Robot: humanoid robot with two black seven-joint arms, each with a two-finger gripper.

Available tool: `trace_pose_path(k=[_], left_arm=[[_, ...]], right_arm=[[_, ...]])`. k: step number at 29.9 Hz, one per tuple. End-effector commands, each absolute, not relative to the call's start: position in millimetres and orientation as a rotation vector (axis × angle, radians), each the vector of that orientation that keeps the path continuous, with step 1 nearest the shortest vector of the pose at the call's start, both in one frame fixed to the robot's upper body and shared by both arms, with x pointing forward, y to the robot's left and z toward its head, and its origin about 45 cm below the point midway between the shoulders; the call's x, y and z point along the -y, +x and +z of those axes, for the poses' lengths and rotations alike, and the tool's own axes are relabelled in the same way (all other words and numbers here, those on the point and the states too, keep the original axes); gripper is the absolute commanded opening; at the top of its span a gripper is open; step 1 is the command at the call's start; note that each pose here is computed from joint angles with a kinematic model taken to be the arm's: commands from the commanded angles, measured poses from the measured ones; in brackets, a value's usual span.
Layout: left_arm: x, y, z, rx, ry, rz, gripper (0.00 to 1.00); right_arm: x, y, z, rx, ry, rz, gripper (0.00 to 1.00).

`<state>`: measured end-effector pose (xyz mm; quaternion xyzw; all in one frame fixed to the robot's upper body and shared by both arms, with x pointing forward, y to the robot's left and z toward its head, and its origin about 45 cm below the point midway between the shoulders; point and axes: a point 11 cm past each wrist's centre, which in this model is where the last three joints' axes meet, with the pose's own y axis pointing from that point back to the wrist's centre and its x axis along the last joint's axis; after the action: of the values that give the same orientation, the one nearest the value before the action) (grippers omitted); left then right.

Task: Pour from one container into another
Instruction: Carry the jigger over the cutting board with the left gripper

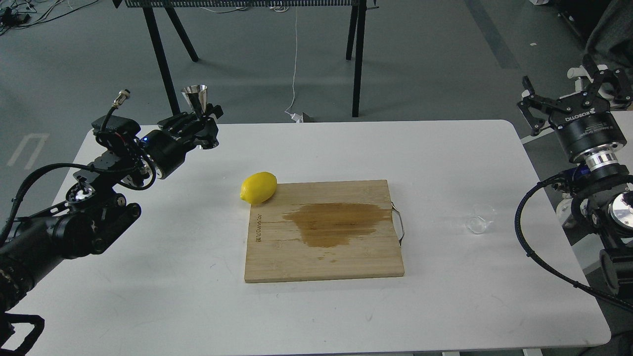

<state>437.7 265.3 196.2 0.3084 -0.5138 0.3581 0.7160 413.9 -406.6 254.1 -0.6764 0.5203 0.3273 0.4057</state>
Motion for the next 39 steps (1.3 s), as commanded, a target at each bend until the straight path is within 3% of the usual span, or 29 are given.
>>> trace_pose_path(k=[1, 7, 13, 19, 26, 39], left_arm=[[-207, 436, 208, 1.13, 0.543, 0.737, 0.17], [-128, 418, 199, 1.082, 0.396, 0.678, 0.17], [-85, 396, 180, 1.065, 0.352, 0.615, 0.17], [-80, 380, 141, 1.084, 0.412, 0.602, 0.17], [-106, 376, 105, 1.127, 0.544, 0.571, 0.17], [-129, 376, 84, 1.133, 0.643, 0.545, 0.17]], right_arm=[[410, 416, 262, -1.319, -1.726, 0.807, 0.99], [419, 416, 260, -1.364, -1.725, 0.812, 0.99], [420, 420, 267, -1.37, -1.729, 0.81, 0.99], [421, 423, 274, -1.371, -1.748, 0.794, 0.99], [421, 423, 274, -1.371, -1.744, 0.794, 0.99], [421, 422, 273, -1.365, -1.744, 0.795, 0.99]])
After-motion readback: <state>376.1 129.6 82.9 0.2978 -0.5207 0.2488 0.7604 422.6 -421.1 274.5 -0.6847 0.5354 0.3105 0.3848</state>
